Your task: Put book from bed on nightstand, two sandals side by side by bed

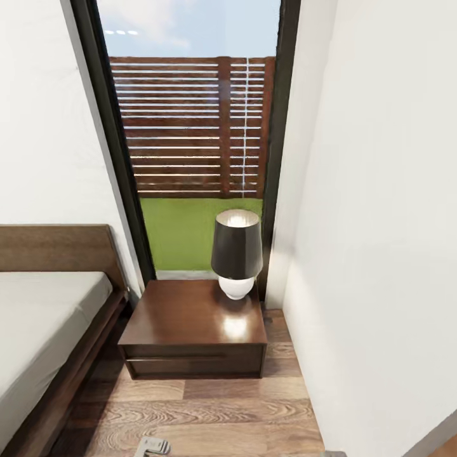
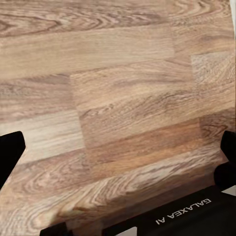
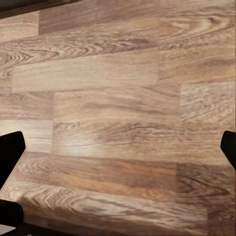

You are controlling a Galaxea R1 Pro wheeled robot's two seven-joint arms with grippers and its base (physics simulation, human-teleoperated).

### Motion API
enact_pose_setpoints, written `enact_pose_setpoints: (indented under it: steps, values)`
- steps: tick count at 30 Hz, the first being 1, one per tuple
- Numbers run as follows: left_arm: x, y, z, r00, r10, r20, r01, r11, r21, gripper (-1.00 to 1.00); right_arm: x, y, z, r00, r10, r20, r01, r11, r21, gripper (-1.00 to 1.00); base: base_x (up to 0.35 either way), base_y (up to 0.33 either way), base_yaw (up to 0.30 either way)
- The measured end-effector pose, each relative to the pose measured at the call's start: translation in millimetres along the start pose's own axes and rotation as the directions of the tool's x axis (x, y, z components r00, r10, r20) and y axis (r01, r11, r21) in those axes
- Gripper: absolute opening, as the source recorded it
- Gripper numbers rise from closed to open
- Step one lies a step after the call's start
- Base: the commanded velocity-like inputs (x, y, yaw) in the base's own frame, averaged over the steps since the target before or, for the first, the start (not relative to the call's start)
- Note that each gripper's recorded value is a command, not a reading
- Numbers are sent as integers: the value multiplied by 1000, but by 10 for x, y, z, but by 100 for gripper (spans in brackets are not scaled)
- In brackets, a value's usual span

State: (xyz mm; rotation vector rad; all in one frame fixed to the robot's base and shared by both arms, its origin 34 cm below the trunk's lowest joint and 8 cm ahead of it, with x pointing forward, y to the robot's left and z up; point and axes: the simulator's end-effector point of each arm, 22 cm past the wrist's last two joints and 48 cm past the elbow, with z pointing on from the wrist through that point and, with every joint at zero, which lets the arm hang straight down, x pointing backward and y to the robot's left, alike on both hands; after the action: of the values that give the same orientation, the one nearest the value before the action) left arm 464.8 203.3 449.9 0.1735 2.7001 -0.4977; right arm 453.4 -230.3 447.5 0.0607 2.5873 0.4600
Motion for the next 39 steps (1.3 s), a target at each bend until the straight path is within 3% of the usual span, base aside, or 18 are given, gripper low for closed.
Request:
enact_pose_setpoints:
  steps: [10, 39]
  values:
    - [1, -1, 2, 1000, 0, -1, 0, 1000, 0, 100, 0, -1, 2, 1000, 0, 0, 0, 1000, 0, 100, 244, 76, 267]
    - [2, 4, 1, 1000, 1, -1, -1, 1000, 0, 100, 8, -1, 1, 1000, 1, -2, -1, 1000, 0, 100, 18, 1, 292]
